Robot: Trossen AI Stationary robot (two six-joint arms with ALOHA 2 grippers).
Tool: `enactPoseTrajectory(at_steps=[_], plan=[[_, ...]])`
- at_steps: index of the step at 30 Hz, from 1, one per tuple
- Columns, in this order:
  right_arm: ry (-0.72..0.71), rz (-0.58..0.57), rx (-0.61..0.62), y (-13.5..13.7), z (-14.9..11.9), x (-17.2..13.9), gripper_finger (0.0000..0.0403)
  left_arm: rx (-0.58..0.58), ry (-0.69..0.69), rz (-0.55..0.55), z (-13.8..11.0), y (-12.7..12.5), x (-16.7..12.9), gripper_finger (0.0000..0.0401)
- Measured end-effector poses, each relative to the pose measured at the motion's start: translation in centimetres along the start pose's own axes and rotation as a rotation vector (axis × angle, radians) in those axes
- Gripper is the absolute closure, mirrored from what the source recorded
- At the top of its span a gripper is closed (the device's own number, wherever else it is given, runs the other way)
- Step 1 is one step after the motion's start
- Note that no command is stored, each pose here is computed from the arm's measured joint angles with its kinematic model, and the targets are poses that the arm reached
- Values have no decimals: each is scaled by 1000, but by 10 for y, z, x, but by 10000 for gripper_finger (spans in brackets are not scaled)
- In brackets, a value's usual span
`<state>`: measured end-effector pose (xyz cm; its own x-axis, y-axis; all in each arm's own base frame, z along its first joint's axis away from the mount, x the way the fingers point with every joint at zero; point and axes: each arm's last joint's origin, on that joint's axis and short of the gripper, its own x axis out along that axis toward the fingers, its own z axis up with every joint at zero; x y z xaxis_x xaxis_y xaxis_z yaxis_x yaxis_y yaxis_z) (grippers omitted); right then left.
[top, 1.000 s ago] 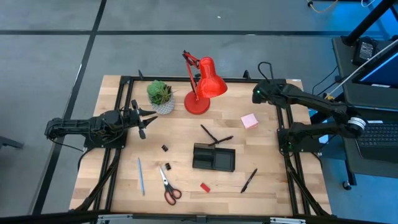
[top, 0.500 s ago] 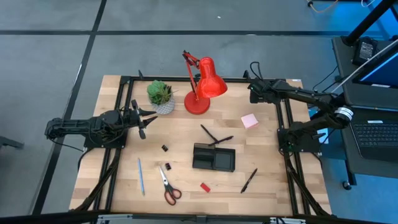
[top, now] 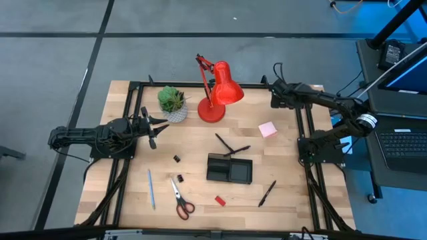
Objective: Pick and place office supplies into organizer
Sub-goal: Put the top black binder clip into the black desk organizer
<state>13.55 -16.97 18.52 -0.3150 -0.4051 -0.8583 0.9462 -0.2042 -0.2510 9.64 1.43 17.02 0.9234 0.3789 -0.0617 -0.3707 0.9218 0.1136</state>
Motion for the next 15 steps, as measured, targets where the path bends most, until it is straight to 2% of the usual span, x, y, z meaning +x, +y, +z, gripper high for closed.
enactPoseTrajectory(at_steps=[6, 15], plan=[[-47, -30, 55, -4, 8, 4, 195, 0, 0, 0, 0, 0, 0, 310], [-104, 24, 95, 2, 14, 4, 195, 0, 0, 0, 0, 0, 0, 312]])
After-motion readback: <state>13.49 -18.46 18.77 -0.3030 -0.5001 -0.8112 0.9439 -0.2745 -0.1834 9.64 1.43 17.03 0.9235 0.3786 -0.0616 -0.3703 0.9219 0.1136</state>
